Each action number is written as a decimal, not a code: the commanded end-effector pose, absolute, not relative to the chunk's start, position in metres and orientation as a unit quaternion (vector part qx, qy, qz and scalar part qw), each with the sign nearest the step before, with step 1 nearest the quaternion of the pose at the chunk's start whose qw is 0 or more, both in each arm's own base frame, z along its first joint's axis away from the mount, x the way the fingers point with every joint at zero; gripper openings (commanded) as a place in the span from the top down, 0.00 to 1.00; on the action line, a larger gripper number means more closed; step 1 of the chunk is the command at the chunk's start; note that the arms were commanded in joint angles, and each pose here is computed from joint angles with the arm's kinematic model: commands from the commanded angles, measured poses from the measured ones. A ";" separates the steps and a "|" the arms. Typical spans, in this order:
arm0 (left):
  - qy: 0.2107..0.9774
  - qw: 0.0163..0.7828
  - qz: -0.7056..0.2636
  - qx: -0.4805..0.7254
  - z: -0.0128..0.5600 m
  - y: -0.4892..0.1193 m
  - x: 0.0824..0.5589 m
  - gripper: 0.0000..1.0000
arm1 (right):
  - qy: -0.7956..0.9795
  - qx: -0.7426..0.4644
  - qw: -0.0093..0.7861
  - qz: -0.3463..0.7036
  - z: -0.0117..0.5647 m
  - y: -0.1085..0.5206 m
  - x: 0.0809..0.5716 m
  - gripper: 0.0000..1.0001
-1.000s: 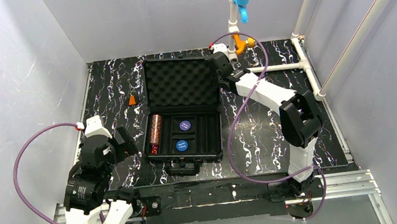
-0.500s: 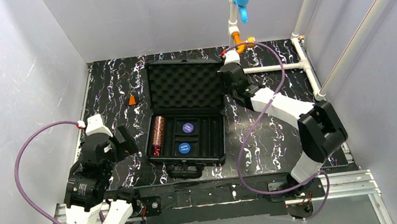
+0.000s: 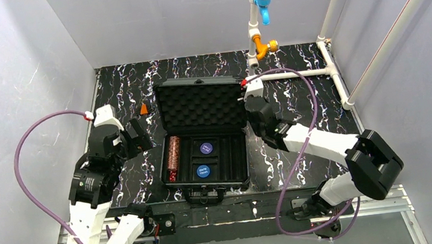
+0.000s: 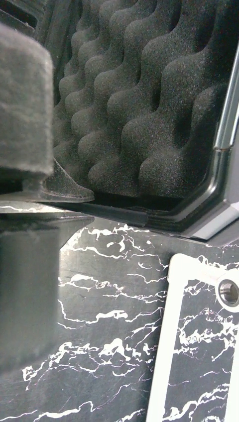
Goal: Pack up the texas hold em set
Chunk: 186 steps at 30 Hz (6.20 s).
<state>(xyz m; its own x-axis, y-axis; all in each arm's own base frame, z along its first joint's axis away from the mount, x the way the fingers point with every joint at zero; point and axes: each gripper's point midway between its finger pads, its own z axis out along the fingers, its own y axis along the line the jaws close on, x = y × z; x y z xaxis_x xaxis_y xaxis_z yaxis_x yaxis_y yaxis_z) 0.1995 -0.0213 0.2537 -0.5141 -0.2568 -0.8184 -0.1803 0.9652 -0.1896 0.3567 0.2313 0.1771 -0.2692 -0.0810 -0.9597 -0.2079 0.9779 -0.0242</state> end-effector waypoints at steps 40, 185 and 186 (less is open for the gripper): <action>0.874 0.462 -0.109 -0.099 0.295 -0.063 0.253 0.01 | 0.687 -0.288 0.653 -0.135 0.117 0.273 0.199 0.96; 0.915 0.230 -0.290 -0.158 0.123 -0.127 0.157 0.37 | 0.899 -0.239 0.270 0.250 0.084 0.380 0.198 0.69; 0.916 0.226 -0.292 -0.158 0.120 -0.129 0.156 0.38 | 0.902 -0.236 0.264 0.247 0.077 0.377 0.196 0.70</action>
<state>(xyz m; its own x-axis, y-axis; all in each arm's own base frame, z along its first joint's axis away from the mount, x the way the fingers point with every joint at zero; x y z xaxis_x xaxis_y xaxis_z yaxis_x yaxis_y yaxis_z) 0.1641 -0.1101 0.1271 -0.8218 -0.4012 -0.4045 -0.1449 0.8338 -0.5327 0.2159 0.3969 0.1279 -0.6742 -0.2465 -0.6962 -0.5958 0.7385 0.3156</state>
